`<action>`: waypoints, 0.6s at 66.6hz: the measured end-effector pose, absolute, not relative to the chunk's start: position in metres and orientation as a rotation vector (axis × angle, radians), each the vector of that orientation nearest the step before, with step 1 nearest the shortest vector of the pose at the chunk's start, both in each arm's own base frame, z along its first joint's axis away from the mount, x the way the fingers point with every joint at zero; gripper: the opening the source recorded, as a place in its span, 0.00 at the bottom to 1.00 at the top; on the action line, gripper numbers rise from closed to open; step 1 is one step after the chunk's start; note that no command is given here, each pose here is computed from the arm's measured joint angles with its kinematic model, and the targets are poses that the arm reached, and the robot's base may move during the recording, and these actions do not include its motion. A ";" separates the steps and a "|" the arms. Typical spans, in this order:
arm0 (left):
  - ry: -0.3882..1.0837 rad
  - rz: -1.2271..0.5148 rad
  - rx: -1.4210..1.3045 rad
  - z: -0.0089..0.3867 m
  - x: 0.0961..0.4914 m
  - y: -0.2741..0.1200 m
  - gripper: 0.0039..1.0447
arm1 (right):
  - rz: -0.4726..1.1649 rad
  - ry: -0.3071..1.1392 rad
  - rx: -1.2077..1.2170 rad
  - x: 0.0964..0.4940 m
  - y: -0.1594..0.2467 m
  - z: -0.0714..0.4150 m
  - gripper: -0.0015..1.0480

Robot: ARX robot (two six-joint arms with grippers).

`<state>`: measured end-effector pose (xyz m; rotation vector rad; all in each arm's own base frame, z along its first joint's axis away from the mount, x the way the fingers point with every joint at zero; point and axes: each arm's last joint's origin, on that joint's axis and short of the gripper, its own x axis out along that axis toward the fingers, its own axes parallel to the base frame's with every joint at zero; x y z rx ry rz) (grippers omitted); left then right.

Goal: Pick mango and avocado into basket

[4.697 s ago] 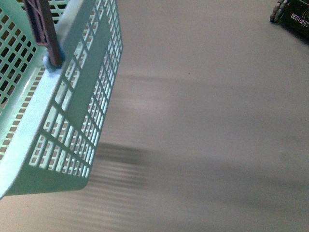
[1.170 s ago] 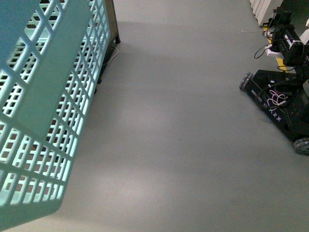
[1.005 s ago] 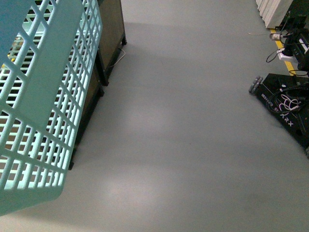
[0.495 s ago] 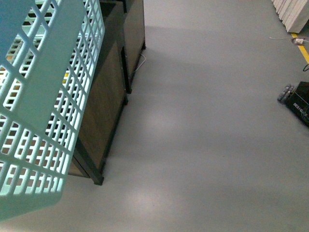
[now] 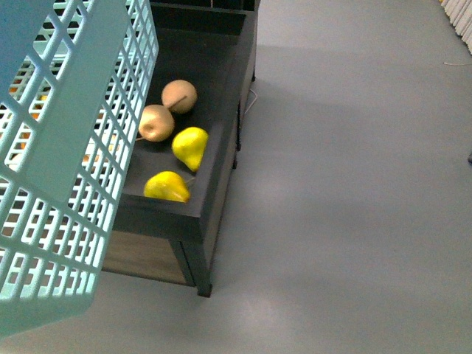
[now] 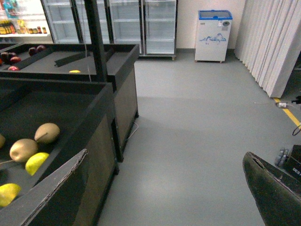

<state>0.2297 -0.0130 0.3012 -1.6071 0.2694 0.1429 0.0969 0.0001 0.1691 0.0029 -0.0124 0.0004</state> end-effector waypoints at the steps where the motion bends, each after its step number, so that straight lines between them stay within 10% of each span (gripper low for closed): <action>1: 0.269 0.144 -1.607 0.301 0.230 -0.013 0.12 | 0.002 -0.012 0.003 0.097 0.000 0.169 0.92; 40: 0.267 0.146 -1.607 0.301 0.230 -0.012 0.12 | 0.001 -0.013 0.003 0.097 0.000 0.169 0.92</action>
